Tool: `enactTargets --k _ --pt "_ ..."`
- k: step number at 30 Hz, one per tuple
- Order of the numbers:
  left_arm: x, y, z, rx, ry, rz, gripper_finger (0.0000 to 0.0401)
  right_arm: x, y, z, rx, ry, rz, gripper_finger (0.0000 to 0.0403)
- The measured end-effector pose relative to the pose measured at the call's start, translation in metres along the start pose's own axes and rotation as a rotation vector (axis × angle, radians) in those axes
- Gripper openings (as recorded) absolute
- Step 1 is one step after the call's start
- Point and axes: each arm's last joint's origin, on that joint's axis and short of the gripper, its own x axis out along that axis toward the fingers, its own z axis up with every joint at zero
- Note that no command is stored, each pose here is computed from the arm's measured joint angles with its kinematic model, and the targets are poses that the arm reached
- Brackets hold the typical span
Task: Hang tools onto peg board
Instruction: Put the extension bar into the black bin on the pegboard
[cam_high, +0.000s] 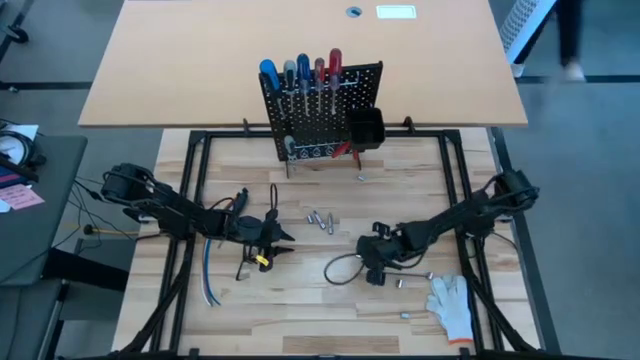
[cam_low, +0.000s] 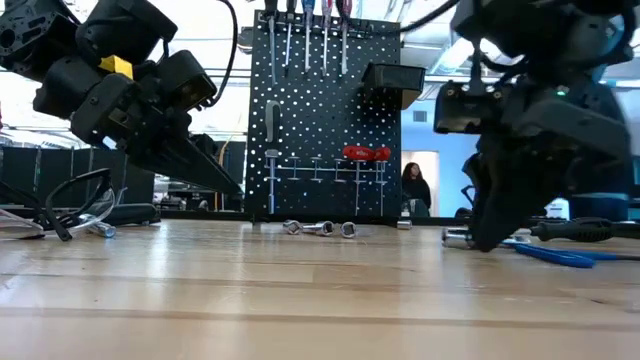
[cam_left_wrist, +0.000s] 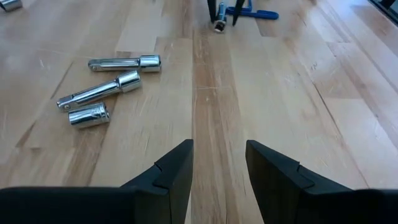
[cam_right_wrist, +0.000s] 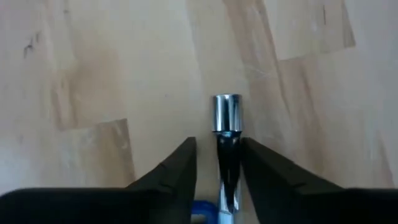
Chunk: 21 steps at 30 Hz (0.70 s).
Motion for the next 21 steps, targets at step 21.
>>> enactTargets --k 21 --pt "-0.0001 -0.0014 0.0003 -0.014 -0.004 -0.006 0.0144 0.0118 0.0024 -0.0005 0.003 -0.132 -0.093 0.0036"
